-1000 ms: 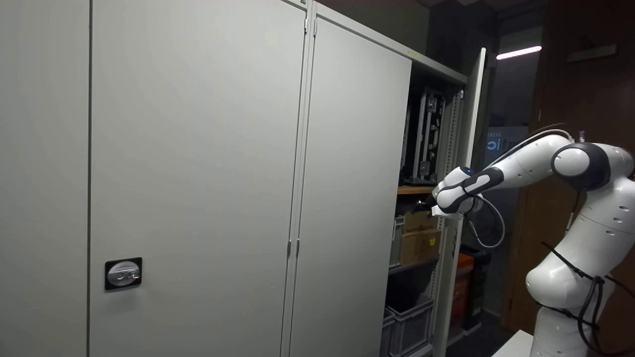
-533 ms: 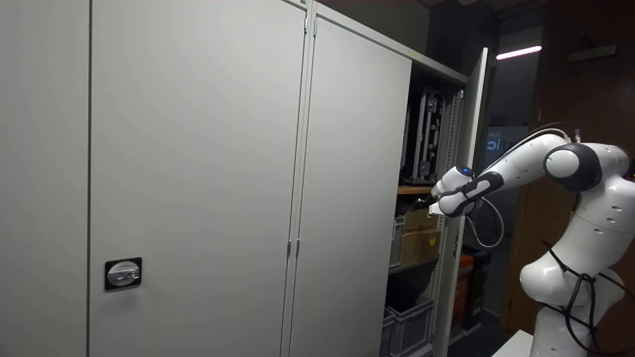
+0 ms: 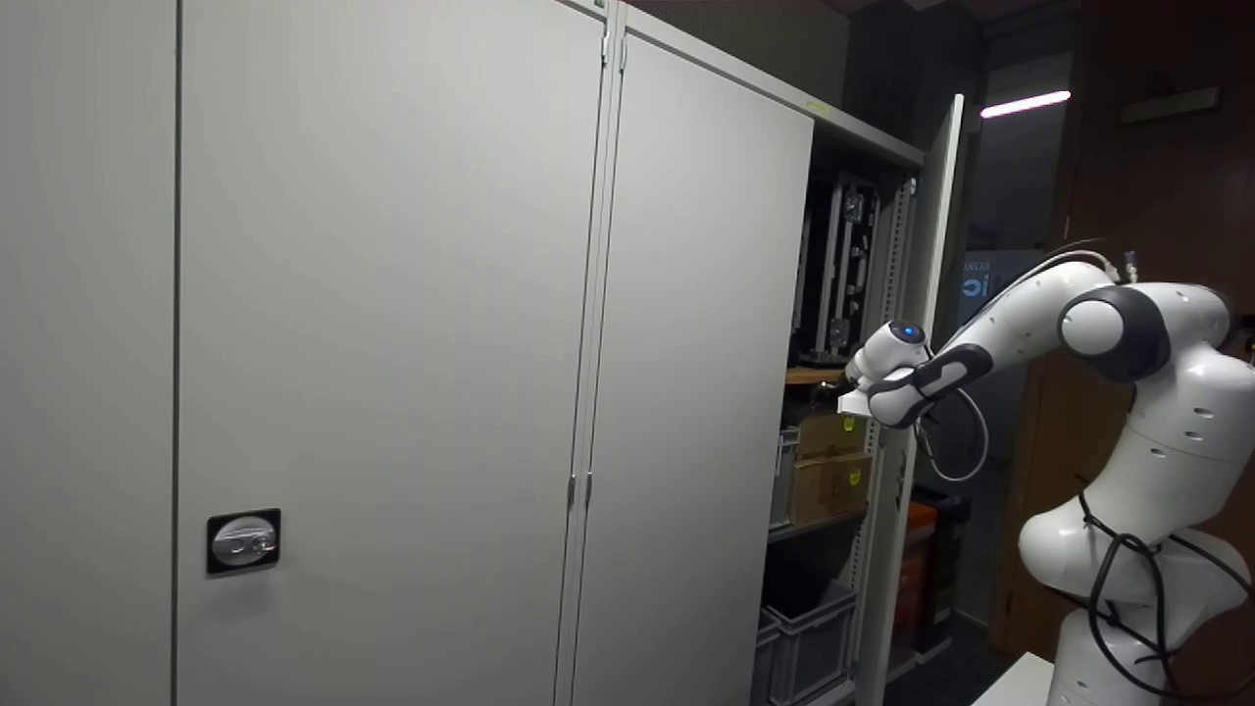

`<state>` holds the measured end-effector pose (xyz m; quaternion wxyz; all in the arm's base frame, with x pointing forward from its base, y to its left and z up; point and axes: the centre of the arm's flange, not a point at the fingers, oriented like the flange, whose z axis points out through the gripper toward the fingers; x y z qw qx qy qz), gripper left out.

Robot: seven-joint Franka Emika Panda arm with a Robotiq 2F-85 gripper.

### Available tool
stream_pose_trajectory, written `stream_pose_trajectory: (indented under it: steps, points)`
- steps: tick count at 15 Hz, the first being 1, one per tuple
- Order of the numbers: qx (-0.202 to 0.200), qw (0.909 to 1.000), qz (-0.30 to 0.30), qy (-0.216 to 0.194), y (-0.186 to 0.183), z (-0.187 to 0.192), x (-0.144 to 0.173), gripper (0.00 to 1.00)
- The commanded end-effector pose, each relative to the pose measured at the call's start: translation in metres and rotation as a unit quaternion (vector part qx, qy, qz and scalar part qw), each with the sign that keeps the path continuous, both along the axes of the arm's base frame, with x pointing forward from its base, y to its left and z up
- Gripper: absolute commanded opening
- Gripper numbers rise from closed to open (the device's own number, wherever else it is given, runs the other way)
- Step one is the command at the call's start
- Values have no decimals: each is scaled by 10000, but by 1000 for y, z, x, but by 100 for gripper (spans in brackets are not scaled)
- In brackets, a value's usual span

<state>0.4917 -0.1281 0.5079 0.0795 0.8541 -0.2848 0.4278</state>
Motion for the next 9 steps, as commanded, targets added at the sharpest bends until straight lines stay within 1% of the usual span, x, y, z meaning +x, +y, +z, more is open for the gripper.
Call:
stream_pose_trajectory:
  steps: [1, 9]
  points:
    - [-141, 9992, -238, -286, 3, 1, 23, 100]
    - [-340, 9960, -621, -541, 1, 8, 38, 100]
